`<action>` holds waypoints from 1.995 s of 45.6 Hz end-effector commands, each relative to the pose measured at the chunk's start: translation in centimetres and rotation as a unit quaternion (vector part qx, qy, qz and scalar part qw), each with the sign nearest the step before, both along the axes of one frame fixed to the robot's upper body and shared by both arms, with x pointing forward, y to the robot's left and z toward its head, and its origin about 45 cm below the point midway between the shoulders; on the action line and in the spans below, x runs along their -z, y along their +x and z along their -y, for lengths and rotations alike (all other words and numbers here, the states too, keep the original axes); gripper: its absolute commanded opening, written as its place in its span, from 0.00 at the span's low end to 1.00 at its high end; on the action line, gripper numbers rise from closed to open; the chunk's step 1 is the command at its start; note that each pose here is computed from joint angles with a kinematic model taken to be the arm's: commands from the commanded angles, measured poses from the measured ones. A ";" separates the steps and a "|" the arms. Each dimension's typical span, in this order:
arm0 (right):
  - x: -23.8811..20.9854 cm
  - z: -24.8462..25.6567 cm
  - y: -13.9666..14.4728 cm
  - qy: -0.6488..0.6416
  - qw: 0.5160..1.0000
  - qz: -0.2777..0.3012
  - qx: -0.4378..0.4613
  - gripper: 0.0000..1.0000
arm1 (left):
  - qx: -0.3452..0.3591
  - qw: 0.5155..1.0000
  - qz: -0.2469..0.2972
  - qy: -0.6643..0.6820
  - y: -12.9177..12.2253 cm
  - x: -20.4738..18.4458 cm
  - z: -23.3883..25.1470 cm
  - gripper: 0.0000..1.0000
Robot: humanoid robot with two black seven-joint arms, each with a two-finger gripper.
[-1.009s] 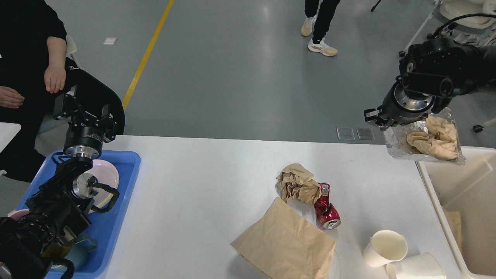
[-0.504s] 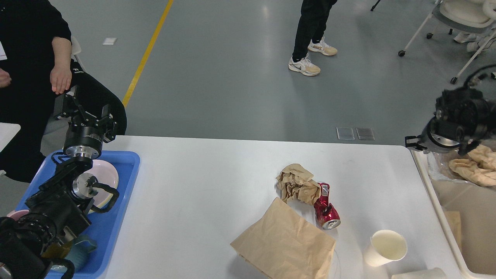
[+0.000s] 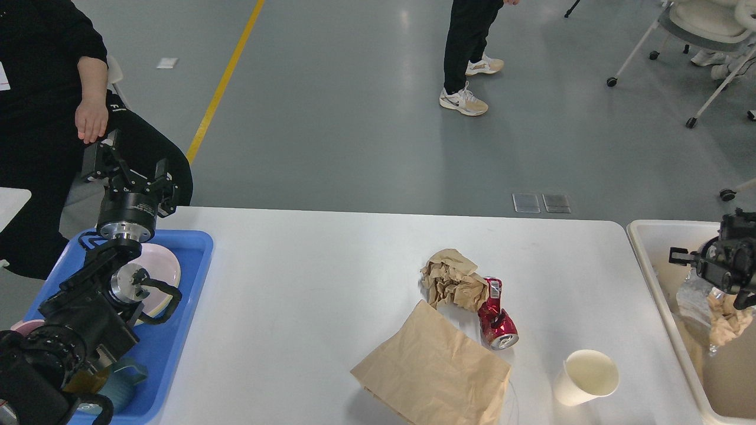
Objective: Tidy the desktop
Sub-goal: 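Lift the foil tray with crumpled paper and drop it into the bin, then lower the right gripper onto the white paper cup and grasp it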
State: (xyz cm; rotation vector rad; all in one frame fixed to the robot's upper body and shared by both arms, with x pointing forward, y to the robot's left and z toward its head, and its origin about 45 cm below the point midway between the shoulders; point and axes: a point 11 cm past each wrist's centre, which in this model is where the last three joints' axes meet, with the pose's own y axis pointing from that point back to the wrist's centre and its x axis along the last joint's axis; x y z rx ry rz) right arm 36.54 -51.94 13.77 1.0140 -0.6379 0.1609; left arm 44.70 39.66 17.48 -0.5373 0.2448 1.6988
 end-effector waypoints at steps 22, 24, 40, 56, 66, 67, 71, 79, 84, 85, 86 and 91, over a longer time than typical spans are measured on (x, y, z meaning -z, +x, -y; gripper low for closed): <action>-6.4 -4.2 5.7 0.064 0.995 0.077 -0.009 1.00 | 0.000 1.000 0.000 0.000 0.0 0.0 0.0 0.96; -7.4 -5.5 6.2 0.077 0.994 0.072 -0.017 1.00 | 0.000 1.000 0.001 0.000 0.0 -0.1 0.0 0.96; -14.8 -16.0 5.1 0.249 0.957 -0.138 -0.054 1.00 | 0.000 1.000 0.000 0.000 0.0 0.0 0.0 0.96; -16.3 -20.1 0.7 0.290 0.918 -0.257 -0.080 1.00 | 0.000 1.000 0.000 0.000 0.0 0.0 0.0 0.96; -11.5 -19.8 -0.7 0.315 0.907 -0.275 -0.053 1.00 | 0.000 1.000 0.000 0.000 0.0 0.0 0.0 0.96; -10.7 -19.9 -1.0 0.319 0.905 -0.278 -0.047 1.00 | 0.000 1.000 0.001 0.000 0.0 -0.1 0.0 0.96; -7.8 -19.4 -2.4 0.331 0.898 -0.290 -0.023 1.00 | 0.000 1.000 0.000 0.000 0.0 0.0 0.0 0.96; -4.6 -19.0 -4.3 0.339 0.890 -0.305 -0.002 1.00 | 0.000 1.000 0.000 0.000 0.0 0.0 0.0 0.96; -3.8 -19.0 -4.8 0.342 0.886 -0.312 0.003 1.00 | 0.000 1.000 0.000 0.000 0.0 0.0 0.0 0.96; -3.7 -19.0 -4.9 0.343 0.886 -0.313 0.003 1.00 | 0.000 1.000 0.000 0.000 0.0 0.0 0.0 0.96; -3.6 -19.0 -5.0 0.343 0.885 -0.314 0.004 1.00 | 0.000 1.000 0.001 0.000 0.0 -0.1 0.0 0.96; -3.1 -19.1 -5.2 0.347 0.883 -0.316 0.006 1.00 | 0.000 1.000 0.000 0.000 0.0 0.0 0.0 0.96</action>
